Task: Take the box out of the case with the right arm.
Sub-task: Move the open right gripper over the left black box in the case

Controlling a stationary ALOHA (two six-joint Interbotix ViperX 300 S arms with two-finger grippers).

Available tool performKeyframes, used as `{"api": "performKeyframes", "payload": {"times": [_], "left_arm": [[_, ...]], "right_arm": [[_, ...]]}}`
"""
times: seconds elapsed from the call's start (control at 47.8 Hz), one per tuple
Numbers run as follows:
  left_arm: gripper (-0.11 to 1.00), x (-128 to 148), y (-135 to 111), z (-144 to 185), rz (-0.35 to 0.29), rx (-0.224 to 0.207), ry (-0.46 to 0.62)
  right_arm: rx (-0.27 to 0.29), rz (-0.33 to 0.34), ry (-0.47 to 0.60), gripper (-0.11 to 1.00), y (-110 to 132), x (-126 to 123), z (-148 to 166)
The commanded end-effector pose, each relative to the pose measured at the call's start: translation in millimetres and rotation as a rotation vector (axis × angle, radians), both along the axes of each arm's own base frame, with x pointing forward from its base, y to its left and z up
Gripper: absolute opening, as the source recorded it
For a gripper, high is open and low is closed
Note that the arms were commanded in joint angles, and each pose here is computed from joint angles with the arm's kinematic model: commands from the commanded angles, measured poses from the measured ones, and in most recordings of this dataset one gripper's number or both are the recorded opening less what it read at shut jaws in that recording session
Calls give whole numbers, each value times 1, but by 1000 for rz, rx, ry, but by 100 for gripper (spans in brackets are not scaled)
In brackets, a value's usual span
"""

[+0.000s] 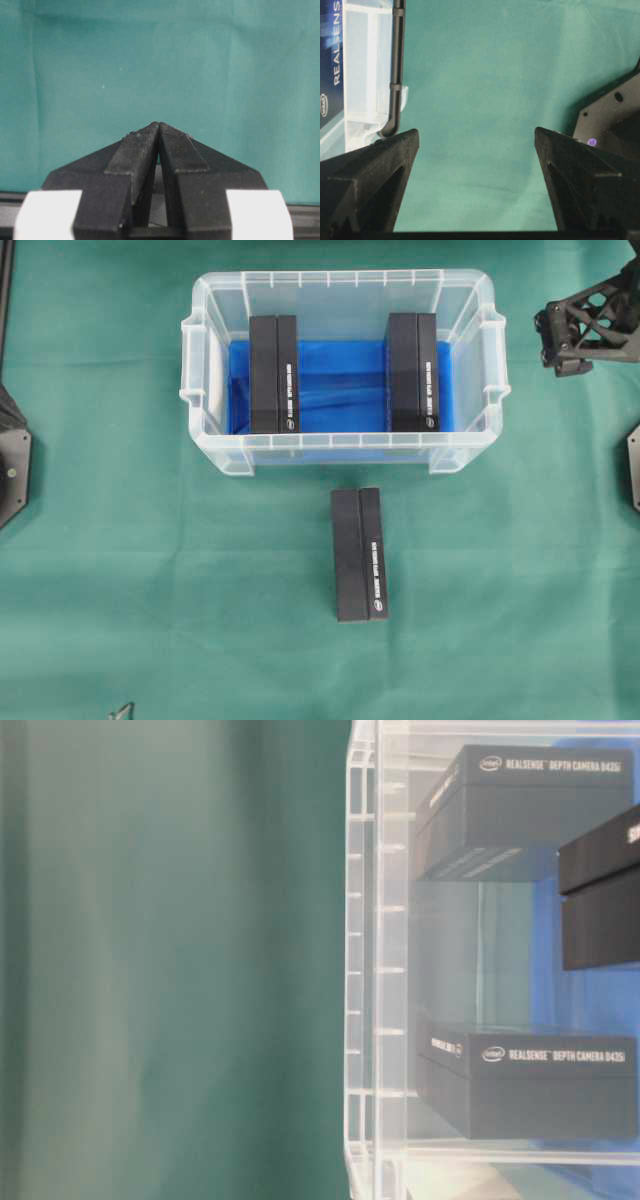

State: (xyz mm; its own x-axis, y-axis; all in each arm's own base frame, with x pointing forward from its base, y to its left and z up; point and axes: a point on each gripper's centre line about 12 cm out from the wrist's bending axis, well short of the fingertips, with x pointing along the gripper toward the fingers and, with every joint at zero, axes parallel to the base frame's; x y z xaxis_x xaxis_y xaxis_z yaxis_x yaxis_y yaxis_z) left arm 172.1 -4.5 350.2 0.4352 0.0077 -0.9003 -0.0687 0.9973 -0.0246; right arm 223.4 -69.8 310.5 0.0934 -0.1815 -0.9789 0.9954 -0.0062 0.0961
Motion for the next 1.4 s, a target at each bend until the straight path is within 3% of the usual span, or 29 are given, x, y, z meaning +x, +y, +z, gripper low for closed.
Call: {"api": "performKeyframes", "payload": {"times": [0.0, 0.314, 0.481, 0.941, 1.38], "left_arm": [[2, 2, 0, 8, -4, 3, -25], [2, 2, 0, 9, -5, 3, -28], [2, 2, 0, 9, -5, 3, -28], [2, 0, 0, 10, -4, 2, -34], [2, -5, 0, 13, -8, 2, -54]], "right_arm": [[-3, -3, -21, 91, 0, -1, 5], [-1, -6, -29, 91, -1, 2, 6], [25, -8, -62, 91, -1, 22, 7], [26, 61, -127, 90, -5, 156, 20], [12, 98, -199, 90, -12, 244, 18]]}}
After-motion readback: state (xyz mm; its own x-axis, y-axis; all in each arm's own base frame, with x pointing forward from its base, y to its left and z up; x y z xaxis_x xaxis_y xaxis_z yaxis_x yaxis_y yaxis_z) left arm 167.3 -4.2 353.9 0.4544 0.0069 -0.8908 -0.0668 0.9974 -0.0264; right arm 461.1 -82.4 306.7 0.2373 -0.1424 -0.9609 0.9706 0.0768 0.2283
